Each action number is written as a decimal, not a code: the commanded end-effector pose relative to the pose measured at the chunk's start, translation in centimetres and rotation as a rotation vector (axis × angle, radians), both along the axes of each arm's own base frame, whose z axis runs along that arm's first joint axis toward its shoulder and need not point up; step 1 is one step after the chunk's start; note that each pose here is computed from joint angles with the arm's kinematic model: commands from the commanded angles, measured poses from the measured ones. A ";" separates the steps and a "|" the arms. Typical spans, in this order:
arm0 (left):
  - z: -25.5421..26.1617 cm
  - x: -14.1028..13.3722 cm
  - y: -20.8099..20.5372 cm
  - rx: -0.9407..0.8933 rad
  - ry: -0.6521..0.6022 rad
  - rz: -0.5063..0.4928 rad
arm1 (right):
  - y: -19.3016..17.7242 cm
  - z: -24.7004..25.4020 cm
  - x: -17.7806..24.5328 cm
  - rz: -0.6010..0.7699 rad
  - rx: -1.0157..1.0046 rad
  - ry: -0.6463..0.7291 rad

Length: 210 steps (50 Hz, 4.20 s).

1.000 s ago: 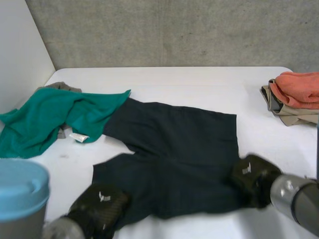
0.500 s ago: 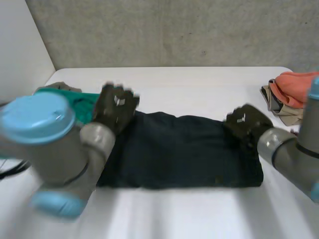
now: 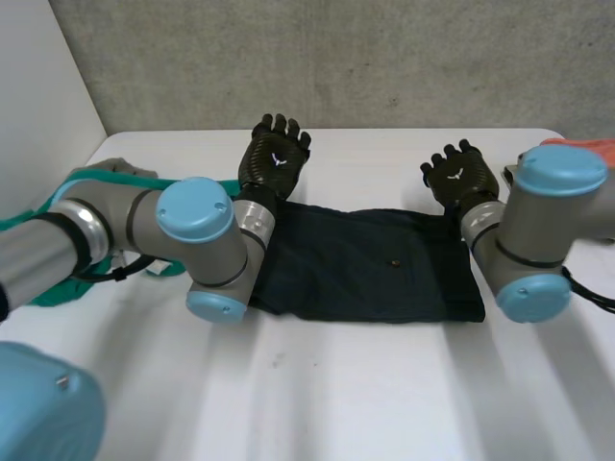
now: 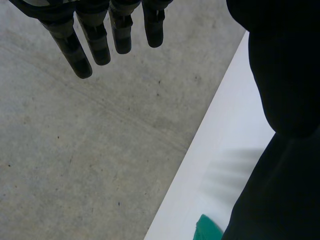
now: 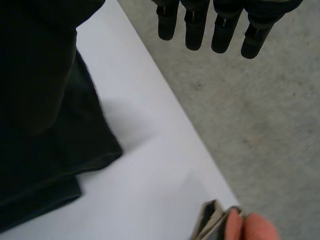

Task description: Fold the laundry.

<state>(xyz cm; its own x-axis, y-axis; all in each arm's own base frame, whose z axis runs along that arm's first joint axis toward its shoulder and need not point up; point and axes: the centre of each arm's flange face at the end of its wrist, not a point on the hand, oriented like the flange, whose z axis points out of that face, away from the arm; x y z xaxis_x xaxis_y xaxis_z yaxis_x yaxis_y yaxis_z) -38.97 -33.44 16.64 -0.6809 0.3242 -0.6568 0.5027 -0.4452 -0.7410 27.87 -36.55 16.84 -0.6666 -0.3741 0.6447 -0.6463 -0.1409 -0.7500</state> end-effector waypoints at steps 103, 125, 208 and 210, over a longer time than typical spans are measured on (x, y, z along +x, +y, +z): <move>-3.3 2.0 9.3 0.725 -0.002 0.050 | 5.6 -2.9 0.2 0.110 0.575 -0.243; 13.8 0.4 11.8 0.398 0.282 -0.371 | 14.6 1.5 -1.3 0.172 0.242 -0.185; 16.5 2.2 13.4 0.501 0.345 -0.584 | -18.5 -5.1 -29.6 -0.039 -0.206 -0.547; 15.9 2.1 13.3 0.516 0.339 -0.583 | -18.4 -5.6 -30.7 -0.060 -0.205 -0.543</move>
